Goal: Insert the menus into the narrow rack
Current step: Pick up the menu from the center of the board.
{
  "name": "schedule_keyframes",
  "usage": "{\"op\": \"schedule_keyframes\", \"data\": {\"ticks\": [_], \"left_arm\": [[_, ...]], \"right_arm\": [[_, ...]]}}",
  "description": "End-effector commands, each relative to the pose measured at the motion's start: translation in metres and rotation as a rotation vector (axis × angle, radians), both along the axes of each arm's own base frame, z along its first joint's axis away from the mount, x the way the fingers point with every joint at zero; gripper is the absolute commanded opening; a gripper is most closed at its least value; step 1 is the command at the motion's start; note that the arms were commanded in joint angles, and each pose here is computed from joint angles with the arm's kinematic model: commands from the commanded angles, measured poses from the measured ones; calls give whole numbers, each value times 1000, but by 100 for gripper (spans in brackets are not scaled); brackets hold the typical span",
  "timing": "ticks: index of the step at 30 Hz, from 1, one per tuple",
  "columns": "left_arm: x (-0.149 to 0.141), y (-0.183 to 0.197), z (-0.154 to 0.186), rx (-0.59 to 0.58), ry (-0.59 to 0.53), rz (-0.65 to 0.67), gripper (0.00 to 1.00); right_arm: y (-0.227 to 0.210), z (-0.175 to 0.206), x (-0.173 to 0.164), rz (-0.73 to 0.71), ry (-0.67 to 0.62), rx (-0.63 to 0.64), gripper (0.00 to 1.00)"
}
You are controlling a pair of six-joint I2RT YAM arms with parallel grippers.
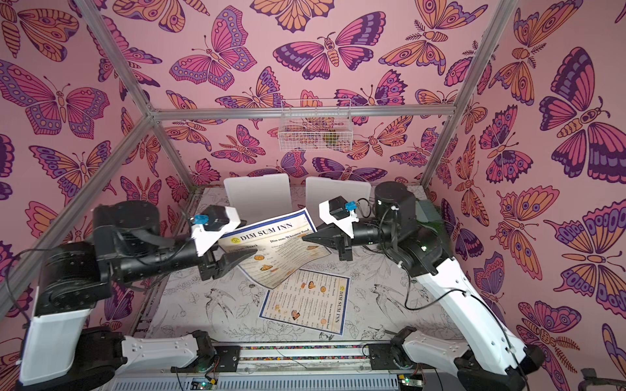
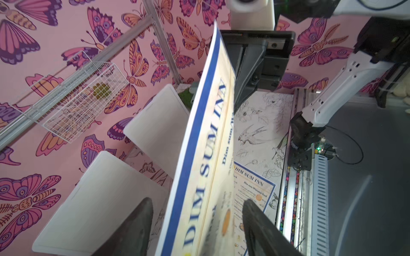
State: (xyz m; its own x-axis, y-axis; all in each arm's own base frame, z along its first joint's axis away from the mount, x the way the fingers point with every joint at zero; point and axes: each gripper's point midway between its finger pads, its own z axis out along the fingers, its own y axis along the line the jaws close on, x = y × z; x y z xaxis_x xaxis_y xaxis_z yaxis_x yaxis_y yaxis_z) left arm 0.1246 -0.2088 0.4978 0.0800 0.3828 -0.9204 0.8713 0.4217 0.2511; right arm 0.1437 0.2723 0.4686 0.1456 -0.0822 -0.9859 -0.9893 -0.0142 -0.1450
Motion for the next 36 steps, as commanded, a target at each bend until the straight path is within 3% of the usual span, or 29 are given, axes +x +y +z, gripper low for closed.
{"op": "schedule_keyframes", "data": {"ticks": [1, 9, 21, 31, 36], "left_arm": [[-14, -5, 31, -177, -52, -74, 65], [-32, -19, 38, -273, -19, -200, 63], [-3, -29, 37, -344, -44, -86, 47], [16, -17, 50, -406, -92, -2, 51], [-4, -23, 56, -420, -82, -127, 57]], "right_arm": [[-6, 17, -1, -53, 12, 64, 0], [-21, 55, -5, -132, 17, 206, 0], [-49, 87, 17, -380, 103, 320, 0], [-53, 101, -8, -292, 111, 344, 0], [-53, 105, -19, -242, 127, 349, 0]]}}
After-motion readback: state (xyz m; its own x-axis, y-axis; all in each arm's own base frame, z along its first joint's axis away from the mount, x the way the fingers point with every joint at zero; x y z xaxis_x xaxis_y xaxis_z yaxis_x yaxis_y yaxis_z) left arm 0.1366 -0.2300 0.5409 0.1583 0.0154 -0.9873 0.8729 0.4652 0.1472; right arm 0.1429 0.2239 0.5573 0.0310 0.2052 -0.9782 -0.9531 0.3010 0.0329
